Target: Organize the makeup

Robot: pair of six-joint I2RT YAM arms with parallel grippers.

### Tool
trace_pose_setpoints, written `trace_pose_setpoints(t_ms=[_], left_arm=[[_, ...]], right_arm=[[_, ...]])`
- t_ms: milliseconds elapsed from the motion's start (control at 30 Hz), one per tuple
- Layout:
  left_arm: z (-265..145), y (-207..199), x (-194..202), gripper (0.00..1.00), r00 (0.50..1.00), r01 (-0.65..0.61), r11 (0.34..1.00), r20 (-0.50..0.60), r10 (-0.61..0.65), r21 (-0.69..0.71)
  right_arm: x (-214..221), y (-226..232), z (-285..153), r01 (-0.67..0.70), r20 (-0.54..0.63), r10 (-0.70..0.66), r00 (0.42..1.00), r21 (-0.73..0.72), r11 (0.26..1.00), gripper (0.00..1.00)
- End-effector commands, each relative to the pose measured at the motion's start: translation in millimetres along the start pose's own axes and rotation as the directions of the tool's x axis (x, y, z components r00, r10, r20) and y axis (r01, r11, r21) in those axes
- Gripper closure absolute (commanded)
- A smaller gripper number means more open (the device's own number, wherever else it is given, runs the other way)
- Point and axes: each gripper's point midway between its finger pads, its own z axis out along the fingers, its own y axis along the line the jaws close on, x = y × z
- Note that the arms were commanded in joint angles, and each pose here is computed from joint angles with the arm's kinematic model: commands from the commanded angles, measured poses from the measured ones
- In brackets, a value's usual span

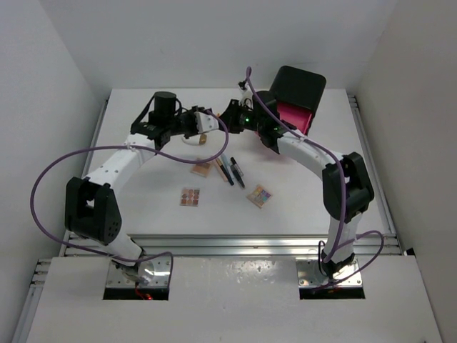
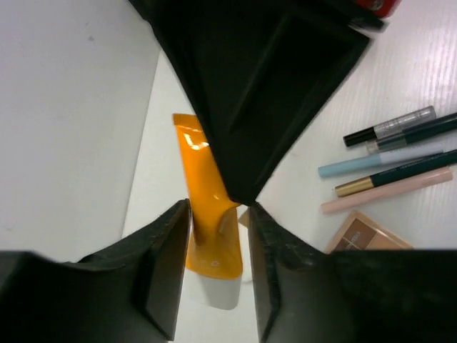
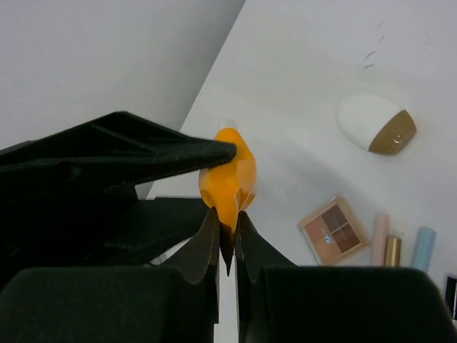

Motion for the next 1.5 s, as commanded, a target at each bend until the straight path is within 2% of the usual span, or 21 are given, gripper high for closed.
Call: trace_pose_setpoints(t_ms=[0,33,67,133,167,267,433,533,600,800,1067,1167,1200,1233,1367,1467], left_arm=[[-2,-3,-27,0.54,0.996,-0.039,0.999,0.078,0.039,0.001],[-2,-3,-27,0.42,0.996,-0.039,0.999,0.078,0.039,0.001],[-2,-3,-27,0.19,0.996,-0.039,0.999,0.078,0.039,0.001],[-1,-5,-29,0.03,0.997,-0.033,0.999,0.076,0.033,0.003],[-1,-5,-29,0.00,0.997,-0.033,0.999,0.076,0.033,0.003],[-5,5,-32,0.00,0.998,0.007,0.999,0.060,-0.005,-0.036],[-20,29,-18,0.00,0.991,0.131,0.985,0.050,-0.126,-0.114],[-26,31,-9,0.00,0.987,0.161,0.978,0.032,-0.158,-0.132],[-28,31,-7,0.00,0.988,0.156,0.977,0.028,-0.153,-0.147],[-33,28,7,0.00,0.988,0.149,0.972,-0.009,-0.153,-0.183],[-34,29,13,0.00,0.987,0.148,0.968,-0.032,-0.158,-0.204],[-33,23,20,0.00,0.984,0.157,0.967,-0.049,-0.170,-0.200],[-36,26,19,0.00,0.985,0.152,0.965,-0.052,-0.166,-0.212],[-35,21,22,0.00,0.983,0.158,0.966,-0.059,-0.173,-0.205],[-36,25,24,0.00,0.983,0.152,0.963,-0.068,-0.171,-0.224],[-32,27,32,0.00,0.979,0.156,0.960,-0.090,-0.181,-0.232]], right_arm=[[-27,22,-10,0.043,0.086,-0.038,0.996,-0.055,0.998,1.00],[-28,19,-11,0.045,0.093,-0.040,0.995,-0.047,0.998,1.00],[-27,17,-12,0.042,0.090,-0.039,0.995,-0.036,0.998,1.00],[-35,14,-20,0.065,0.110,-0.063,0.992,-0.012,0.998,1.00],[-40,12,-23,0.070,0.121,-0.070,0.990,0.004,0.998,1.00],[-59,0,-39,0.111,0.144,-0.124,0.982,0.099,0.989,1.00],[-92,-36,-93,0.064,0.226,-0.121,0.967,0.246,0.967,1.00],[-98,-78,-130,0.040,0.258,-0.160,0.953,0.415,0.909,1.00],[-79,-104,-142,0.024,0.208,-0.149,0.967,0.506,0.862,1.00],[-54,-149,-167,-0.066,0.205,-0.071,0.976,0.591,0.804,1.00],[-59,-174,-152,-0.113,0.234,-0.032,0.972,0.577,0.809,1.00],[-54,-181,-155,-0.134,0.221,0.000,0.975,0.591,0.795,0.81],[-55,-181,-158,-0.125,0.214,-0.007,0.977,0.598,0.792,0.60],[-52,-183,-160,-0.126,0.204,-0.001,0.979,0.606,0.786,0.54],[-54,-184,-172,-0.079,0.167,-0.042,0.985,0.653,0.753,0.36],[-65,-181,-180,-0.055,0.159,-0.073,0.985,0.677,0.734,0.34]])
